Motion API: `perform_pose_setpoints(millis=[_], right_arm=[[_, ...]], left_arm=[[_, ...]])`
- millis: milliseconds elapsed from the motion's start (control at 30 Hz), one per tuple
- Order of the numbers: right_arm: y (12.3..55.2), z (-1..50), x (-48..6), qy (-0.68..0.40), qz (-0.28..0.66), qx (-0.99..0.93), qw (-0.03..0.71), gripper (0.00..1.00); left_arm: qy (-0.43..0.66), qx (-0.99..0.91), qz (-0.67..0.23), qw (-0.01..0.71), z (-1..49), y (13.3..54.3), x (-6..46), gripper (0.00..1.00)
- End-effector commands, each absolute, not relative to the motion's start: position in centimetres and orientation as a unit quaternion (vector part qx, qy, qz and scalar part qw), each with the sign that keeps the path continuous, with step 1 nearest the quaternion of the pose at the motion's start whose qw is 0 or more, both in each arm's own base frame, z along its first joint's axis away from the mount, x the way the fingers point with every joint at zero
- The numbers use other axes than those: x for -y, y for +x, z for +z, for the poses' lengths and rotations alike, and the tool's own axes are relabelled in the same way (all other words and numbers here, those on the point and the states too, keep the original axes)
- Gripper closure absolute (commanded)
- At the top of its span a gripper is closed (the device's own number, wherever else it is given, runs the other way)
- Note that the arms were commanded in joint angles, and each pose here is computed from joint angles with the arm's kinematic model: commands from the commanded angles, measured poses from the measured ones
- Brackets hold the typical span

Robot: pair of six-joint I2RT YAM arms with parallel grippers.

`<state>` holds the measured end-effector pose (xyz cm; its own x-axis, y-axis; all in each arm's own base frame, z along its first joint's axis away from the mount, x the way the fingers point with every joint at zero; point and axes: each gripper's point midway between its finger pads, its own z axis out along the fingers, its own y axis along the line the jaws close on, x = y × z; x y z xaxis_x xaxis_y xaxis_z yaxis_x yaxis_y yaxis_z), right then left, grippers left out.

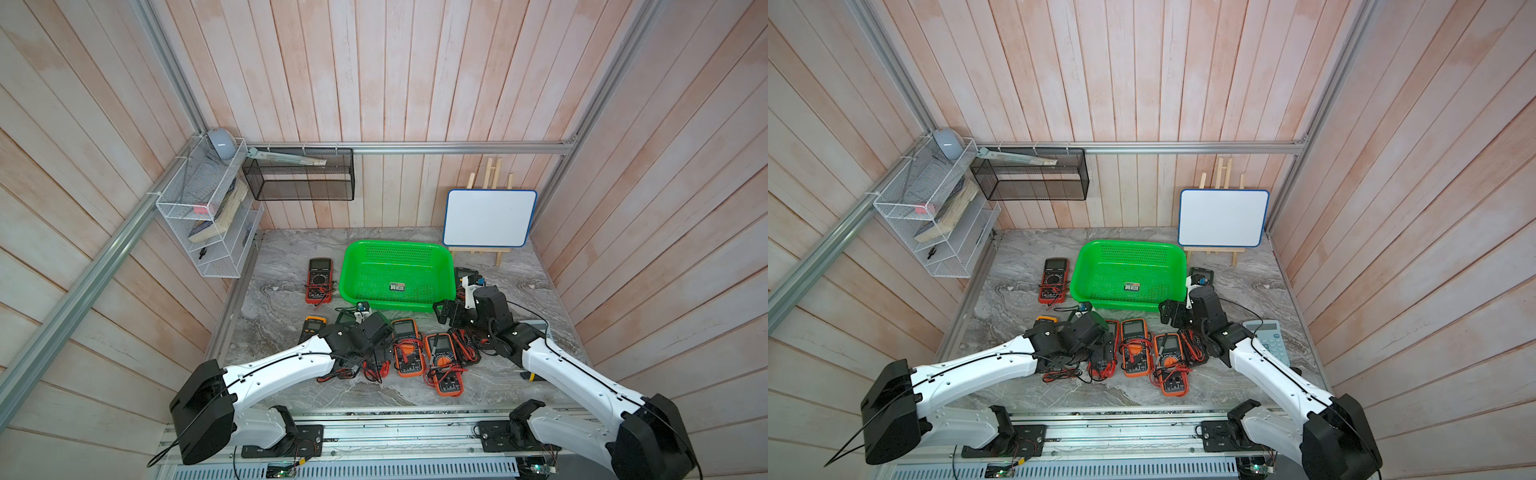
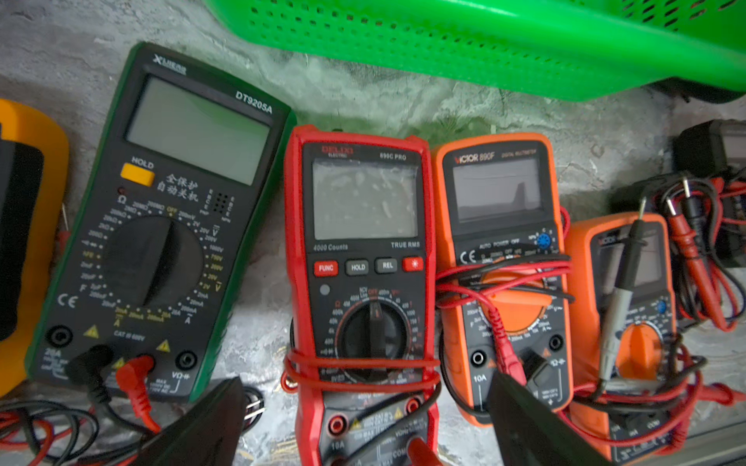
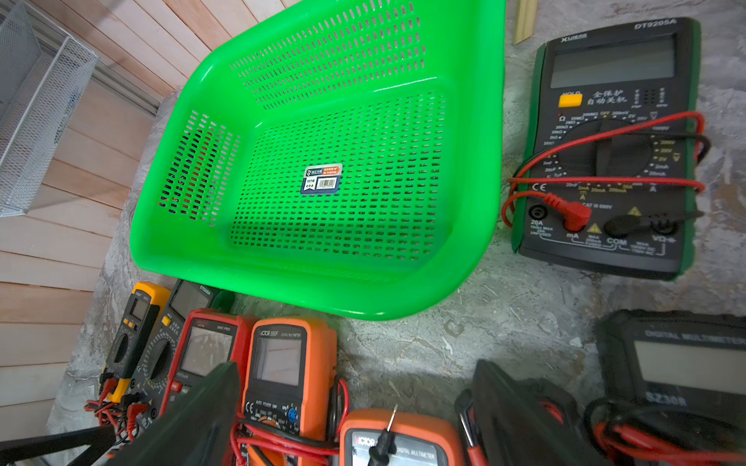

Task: Put the multimeter into the basket
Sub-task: Pick up the multimeter from the center of the board.

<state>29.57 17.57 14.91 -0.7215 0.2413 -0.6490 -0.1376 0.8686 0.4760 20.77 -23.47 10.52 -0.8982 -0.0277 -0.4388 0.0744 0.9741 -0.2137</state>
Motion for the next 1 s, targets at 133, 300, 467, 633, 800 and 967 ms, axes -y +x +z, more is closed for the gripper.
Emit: perform_pose_setpoints(millis=[133, 300, 467, 633, 800, 967], right_arm=[[28.9, 14.3, -17.2, 0.02, 0.243, -0.898, 0.366, 0.04], [28.9, 14.2, -16.8, 0.019, 0.235, -0.899, 0.37, 0.03], [28.8, 14.1, -16.4, 0.024, 0.232, -0.899, 0.371, 0.03], [28.9, 13.8, -16.0, 0.028, 0.228, -0.9, 0.369, 0.03], [29.1, 13.6, -15.5, 0.034, 0.225, -0.902, 0.368, 0.03], [29.2, 13.6, -15.2, 0.038, 0.225, -0.902, 0.367, 0.02]], left_arm=[[0.009, -0.967, -0.106, 0.23, 10.4, 20.8, 24.7, 0.0], [0.017, -0.97, -0.081, 0.229, 9.6, 21.2, 24.5, 0.01], [0.03, -0.971, -0.059, 0.228, 8.9, 21.4, 24.3, 0.0], [0.046, -0.972, -0.051, 0.224, 7.9, 21.5, 24.6, 0.0], [0.057, -0.976, -0.032, 0.209, 6.2, 21.3, 24.5, 0.0], [0.064, -0.978, -0.017, 0.2, 4.6, 21.3, 24.2, 0.0]])
